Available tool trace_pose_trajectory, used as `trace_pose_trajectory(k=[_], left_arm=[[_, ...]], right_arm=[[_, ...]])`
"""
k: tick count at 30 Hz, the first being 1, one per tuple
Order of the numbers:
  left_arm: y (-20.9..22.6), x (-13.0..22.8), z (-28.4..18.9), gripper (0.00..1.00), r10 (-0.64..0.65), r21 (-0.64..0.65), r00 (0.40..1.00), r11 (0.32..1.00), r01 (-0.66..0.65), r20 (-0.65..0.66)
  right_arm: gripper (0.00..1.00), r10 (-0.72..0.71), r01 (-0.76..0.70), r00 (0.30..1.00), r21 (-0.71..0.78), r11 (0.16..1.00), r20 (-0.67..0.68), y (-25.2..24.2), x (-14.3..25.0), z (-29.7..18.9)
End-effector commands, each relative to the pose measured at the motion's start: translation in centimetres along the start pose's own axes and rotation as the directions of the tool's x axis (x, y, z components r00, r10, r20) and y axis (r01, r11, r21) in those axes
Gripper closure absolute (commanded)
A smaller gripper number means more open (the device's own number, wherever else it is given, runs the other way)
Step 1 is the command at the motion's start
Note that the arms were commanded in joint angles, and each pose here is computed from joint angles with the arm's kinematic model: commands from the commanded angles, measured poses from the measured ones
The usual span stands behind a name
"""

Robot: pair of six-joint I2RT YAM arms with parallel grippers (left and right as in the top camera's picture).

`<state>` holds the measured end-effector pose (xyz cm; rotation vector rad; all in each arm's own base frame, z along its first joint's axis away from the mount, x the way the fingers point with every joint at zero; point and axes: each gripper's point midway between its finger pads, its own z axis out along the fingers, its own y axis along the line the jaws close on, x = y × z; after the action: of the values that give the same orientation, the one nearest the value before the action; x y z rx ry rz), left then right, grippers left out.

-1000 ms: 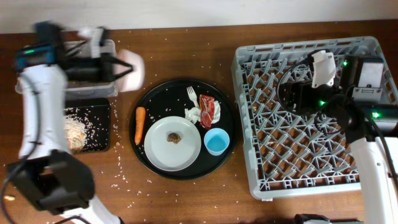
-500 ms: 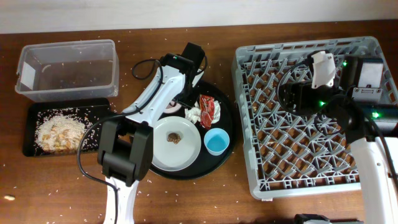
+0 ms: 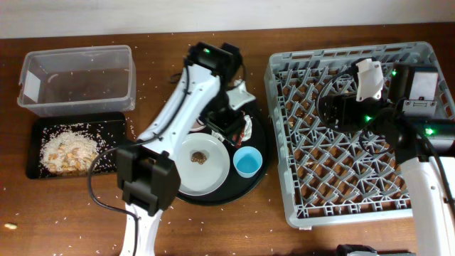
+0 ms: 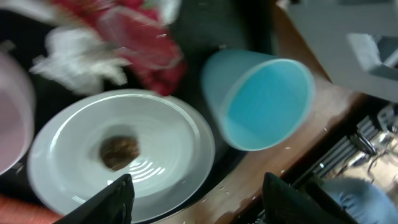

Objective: Sort waste into correct bins and load items into the dishwasher rack

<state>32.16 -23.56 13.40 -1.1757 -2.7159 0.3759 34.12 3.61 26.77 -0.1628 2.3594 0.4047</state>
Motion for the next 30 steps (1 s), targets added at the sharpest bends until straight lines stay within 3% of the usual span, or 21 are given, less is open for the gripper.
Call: trace_pose_trajectory(k=[1, 5, 11, 17, 20, 24, 30], left_arm=[[-3.4, 0.2, 1.6, 0.39, 0.12, 0.039, 0.992, 0.992, -0.118, -0.042], [-2.5, 0.0, 5.7, 0.41, 0.109, -0.047, 0.99, 0.992, -0.114, -0.089], [-1.5, -1.3, 7.0, 0.5, 0.096, -0.11, 0.994, 0.989, -0.1, -0.047], [-1.3, -1.6, 8.0, 0.82, 0.066, -0.107, 0.997, 0.992, -0.069, -0.03], [-1.3, -1.6, 8.0, 0.92, 0.067, -0.107, 0.997, 0.992, -0.069, -0.029], [-1.3, -1.5, 8.0, 0.99, 0.064, -0.105, 0.997, 0.992, -0.068, -0.036], [-1.3, -1.2, 8.0, 0.99, 0.061, -0.103, 0.997, 0.992, -0.065, -0.045]], right_arm=[[0.15, 0.004, -0.004, 1.0, -0.003, 1.0, 0.013, 0.0, -0.5, -0.4], [0.15, 0.013, -0.013, 1.0, -0.001, 1.0, -0.016, 0.0, 0.3, -0.4], [0.15, 0.013, -0.013, 1.0, -0.002, 1.0, -0.016, 0.0, 0.3, -0.4], [0.16, 0.019, -0.019, 1.0, -0.002, 1.0, -0.021, 0.0, 0.4, -0.3], [0.16, 0.019, -0.019, 1.0, -0.002, 1.0, -0.02, 0.0, 0.4, -0.3], [0.16, 0.019, -0.019, 1.0, -0.002, 1.0, -0.022, 0.0, 0.4, -0.3], [0.16, 0.019, -0.019, 1.0, -0.002, 1.0, -0.021, 0.0, 0.4, -0.3]])
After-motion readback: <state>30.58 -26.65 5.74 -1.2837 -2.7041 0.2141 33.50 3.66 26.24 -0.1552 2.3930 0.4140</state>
